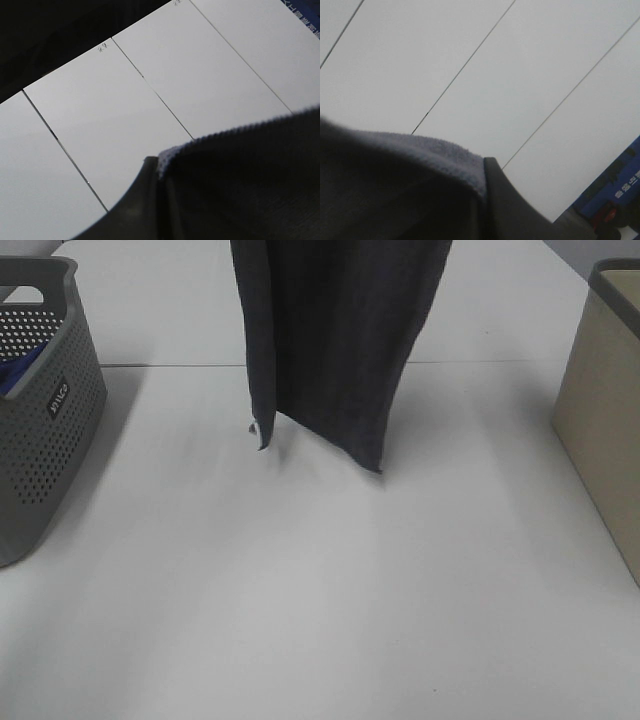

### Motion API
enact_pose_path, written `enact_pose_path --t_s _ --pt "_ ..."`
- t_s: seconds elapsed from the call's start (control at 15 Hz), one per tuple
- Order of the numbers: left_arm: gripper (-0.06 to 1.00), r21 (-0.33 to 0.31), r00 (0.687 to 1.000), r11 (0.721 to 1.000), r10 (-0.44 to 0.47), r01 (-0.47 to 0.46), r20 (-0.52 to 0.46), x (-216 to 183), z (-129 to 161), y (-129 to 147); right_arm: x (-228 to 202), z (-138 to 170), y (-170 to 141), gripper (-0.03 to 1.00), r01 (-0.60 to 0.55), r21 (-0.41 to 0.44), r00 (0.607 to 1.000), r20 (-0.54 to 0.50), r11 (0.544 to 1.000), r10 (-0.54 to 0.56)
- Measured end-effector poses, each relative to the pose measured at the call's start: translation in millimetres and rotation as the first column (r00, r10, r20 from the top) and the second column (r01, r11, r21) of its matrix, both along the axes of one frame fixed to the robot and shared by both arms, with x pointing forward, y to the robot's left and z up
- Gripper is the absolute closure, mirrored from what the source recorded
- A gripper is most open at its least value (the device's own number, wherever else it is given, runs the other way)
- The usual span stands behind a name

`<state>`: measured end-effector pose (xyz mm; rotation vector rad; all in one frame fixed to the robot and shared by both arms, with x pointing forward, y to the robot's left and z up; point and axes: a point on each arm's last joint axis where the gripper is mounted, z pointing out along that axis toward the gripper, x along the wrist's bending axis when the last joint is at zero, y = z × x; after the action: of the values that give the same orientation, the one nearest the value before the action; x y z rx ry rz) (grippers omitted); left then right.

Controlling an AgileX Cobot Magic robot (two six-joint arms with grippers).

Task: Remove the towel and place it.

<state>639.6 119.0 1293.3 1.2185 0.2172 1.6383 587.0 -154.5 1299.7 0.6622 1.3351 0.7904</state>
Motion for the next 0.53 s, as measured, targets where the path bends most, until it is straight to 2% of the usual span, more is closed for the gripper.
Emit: enact_pose_path --t_s 0.13,0.33,0.53 --pt "0.94 0.002 1.0 1.0 0.011 -0.011 -0.004 3.4 -1.8 3.8 3.2 0.7 -5.9 0.96 -0.011 0.059 1.0 0.007 0.998 0.011" --pt "0.94 0.006 1.0 1.0 0.011 -0.011 -0.014 7.4 -6.6 2.1 2.1 3.2 2.9 0.96 -0.116 0.114 0.993 0.033 0.987 0.112" --pt "0.94 0.002 1.0 1.0 0.01 -0.01 0.006 13.5 -11.7 2.8 2.2 3.5 7.6 0.96 -0.168 0.14 0.986 0.046 0.976 0.163"
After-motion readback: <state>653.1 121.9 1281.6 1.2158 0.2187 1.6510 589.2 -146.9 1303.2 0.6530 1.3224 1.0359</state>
